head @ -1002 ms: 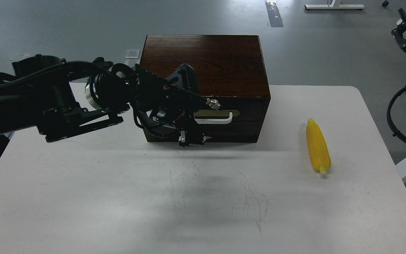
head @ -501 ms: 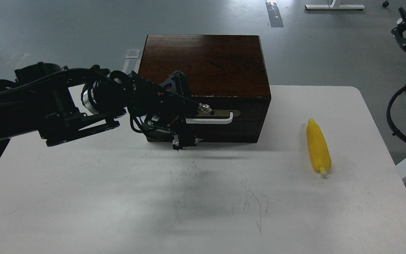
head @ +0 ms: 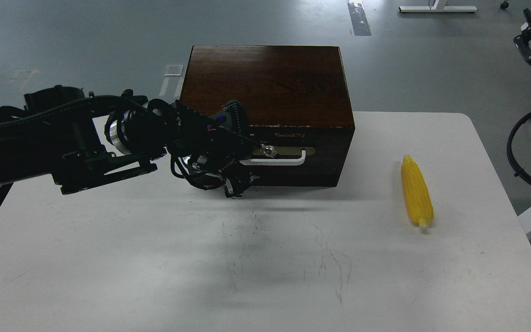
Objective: Put corn in drawer with both arms
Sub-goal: 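Pull the drawer handle toward the robot with the left hand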
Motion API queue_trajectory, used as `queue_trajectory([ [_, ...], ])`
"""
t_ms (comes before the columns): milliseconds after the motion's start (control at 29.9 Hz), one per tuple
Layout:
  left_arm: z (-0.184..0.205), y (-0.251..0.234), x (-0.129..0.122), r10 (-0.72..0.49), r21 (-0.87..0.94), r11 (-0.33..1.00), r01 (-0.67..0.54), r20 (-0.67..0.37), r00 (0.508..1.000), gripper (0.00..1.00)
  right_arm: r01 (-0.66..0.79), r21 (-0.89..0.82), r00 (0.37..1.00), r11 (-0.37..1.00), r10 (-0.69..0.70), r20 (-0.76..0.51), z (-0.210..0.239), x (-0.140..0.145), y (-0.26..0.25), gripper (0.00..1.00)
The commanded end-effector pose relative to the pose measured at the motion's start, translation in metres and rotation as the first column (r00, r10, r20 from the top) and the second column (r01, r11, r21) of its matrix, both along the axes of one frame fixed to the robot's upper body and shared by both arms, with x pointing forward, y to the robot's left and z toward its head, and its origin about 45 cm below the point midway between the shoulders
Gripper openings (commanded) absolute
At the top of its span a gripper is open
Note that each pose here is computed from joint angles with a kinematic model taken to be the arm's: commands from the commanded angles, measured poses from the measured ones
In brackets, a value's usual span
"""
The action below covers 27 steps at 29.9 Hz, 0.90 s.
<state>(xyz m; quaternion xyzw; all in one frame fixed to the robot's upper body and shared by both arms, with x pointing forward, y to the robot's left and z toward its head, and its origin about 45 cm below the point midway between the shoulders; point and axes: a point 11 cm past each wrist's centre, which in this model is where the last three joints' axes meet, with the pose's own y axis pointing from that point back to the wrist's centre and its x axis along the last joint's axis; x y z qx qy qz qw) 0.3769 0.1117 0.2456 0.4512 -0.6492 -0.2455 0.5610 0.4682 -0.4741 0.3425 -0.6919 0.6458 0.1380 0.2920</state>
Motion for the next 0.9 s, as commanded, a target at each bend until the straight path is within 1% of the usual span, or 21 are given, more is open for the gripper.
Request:
queue_trajectory([
  [0, 0.002, -0.008, -0.006, -0.029, -0.007, 1.000, 0.029, -0.003, 1.000, 0.37, -0.001, 0.000, 1.000, 1.000, 0.001, 0.000, 0.000, 0.000, 0.000, 1.00],
  [167, 0.007, -0.012, -0.014, -0.061, -0.008, 0.998, 0.061, -0.012, 0.998, 0.38, -0.002, -0.001, 1.000, 1.000, 0.002, 0.000, 0.000, 0.000, 0.001, 1.00],
  [368, 0.007, -0.013, -0.018, -0.070, -0.010, 0.997, 0.070, -0.015, 0.997, 0.38, 0.000, -0.003, 1.000, 1.000, 0.000, 0.001, 0.001, 0.000, 0.000, 1.00],
  [601, 0.013, -0.015, -0.027, -0.102, -0.012, 0.995, 0.102, -0.016, 0.995, 0.38, -0.001, -0.004, 1.000, 1.000, 0.001, -0.003, -0.001, 0.000, 0.000, 1.00],
  [869, 0.013, -0.015, -0.029, -0.106, -0.013, 0.994, 0.106, -0.015, 0.994, 0.39, -0.004, -0.004, 1.000, 1.000, 0.004, 0.002, 0.002, 0.001, 0.001, 1.00],
])
